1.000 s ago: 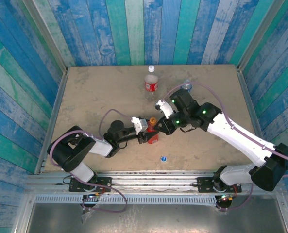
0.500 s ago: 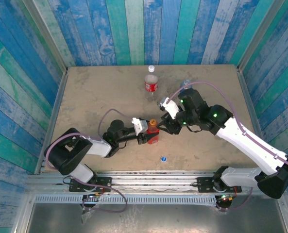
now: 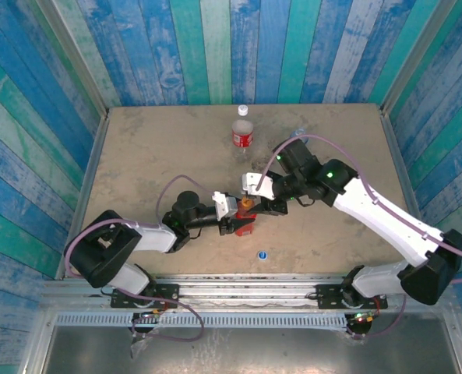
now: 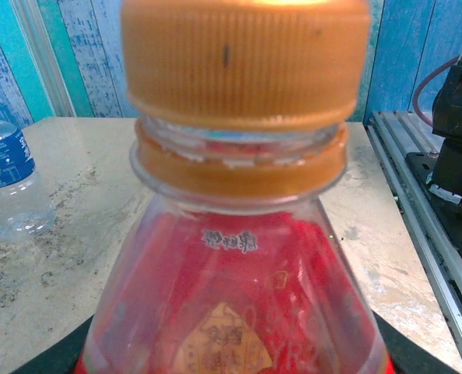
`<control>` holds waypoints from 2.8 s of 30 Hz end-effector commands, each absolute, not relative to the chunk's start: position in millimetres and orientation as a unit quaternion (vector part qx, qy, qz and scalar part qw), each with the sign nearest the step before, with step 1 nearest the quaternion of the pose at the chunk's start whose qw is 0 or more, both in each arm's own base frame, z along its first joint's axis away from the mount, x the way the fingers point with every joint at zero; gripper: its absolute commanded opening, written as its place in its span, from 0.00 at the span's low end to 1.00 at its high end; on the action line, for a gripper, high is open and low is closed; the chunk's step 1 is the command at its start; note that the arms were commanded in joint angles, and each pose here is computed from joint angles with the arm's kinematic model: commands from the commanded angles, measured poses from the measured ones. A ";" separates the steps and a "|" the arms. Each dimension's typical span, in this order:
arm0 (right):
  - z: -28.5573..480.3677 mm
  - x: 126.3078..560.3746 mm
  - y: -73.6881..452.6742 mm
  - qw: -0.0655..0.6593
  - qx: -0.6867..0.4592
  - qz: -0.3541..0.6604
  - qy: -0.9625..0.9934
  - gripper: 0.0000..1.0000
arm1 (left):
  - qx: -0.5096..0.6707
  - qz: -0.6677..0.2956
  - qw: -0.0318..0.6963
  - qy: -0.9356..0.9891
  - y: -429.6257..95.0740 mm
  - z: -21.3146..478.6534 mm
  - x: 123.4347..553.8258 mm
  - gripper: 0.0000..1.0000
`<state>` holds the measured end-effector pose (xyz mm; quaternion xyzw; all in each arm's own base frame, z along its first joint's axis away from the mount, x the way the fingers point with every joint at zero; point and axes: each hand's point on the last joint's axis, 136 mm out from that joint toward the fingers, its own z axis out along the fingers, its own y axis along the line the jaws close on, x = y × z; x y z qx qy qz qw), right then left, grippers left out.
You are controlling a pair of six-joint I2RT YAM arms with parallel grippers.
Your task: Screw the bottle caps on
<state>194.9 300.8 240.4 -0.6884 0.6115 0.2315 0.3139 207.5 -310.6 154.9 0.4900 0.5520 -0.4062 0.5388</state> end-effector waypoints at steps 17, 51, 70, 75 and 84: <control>224.1 202.9 301.9 0.274 -0.690 0.231 0.629 0.31 | 0.489 -0.417 0.542 0.541 -310.2 165.8 202.5 0.54; 249.1 239.2 303.0 0.302 -0.351 0.151 0.873 0.41 | 0.426 -0.296 0.608 0.601 -297.1 169.1 248.8 0.54; 249.9 168.7 270.5 0.303 -0.781 0.039 0.545 0.54 | 0.556 -0.268 0.564 0.548 -294.9 159.4 210.0 0.51; 236.1 176.1 283.3 0.265 -0.799 0.026 0.539 0.52 | 0.561 -0.278 0.559 0.543 -296.5 158.7 206.0 0.52; 225.3 179.2 299.2 0.244 -0.801 0.034 0.545 0.48 | 0.565 -0.283 0.555 0.541 -297.9 158.3 203.7 0.52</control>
